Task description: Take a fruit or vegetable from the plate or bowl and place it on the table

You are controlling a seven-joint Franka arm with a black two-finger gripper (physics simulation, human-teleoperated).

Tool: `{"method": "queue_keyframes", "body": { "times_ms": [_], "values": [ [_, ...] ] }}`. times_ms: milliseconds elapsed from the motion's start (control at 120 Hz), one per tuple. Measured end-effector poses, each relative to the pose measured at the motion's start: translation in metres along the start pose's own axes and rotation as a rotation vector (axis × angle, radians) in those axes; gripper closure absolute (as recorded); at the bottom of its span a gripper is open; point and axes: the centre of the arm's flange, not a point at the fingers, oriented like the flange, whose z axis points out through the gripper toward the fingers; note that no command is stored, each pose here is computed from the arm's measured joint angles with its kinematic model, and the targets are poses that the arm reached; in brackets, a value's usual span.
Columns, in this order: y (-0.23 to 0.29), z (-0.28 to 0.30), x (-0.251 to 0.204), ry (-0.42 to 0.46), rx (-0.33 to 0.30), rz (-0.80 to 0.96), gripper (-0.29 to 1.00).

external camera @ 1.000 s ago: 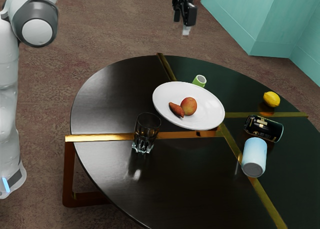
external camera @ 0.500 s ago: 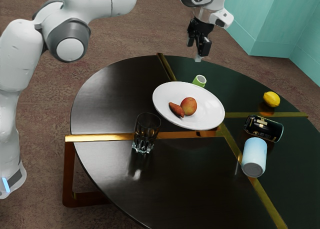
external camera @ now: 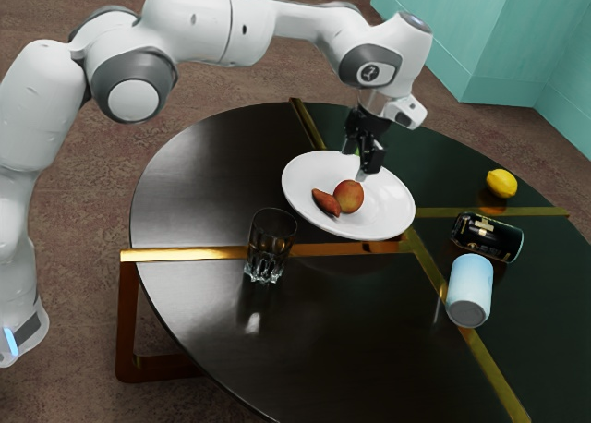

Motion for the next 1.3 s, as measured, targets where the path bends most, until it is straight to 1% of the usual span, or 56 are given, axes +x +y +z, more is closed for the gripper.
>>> {"method": "queue_keyframes", "body": {
  "times_ms": [317,483,858,1042,1067,1200,1250,1300],
  "values": [
    [0.004,0.018,0.004,0.029,-0.011,-0.005,0.0],
    [-0.001,0.029,0.004,0.024,-0.023,-0.021,0.0],
    [0.007,0.057,0.011,0.007,-0.033,-0.018,0.0],
    [0.003,0.067,0.01,-0.002,-0.046,-0.033,0.0],
    [0.002,0.068,0.01,-0.002,-0.048,-0.034,0.02],
    [0.001,0.069,0.01,-0.001,-0.051,-0.039,0.27],
    [0.001,0.069,0.01,-0.001,-0.05,-0.041,0.32],
    [0.0,0.071,0.011,-0.004,-0.048,-0.041,0.34]
  ]
}}
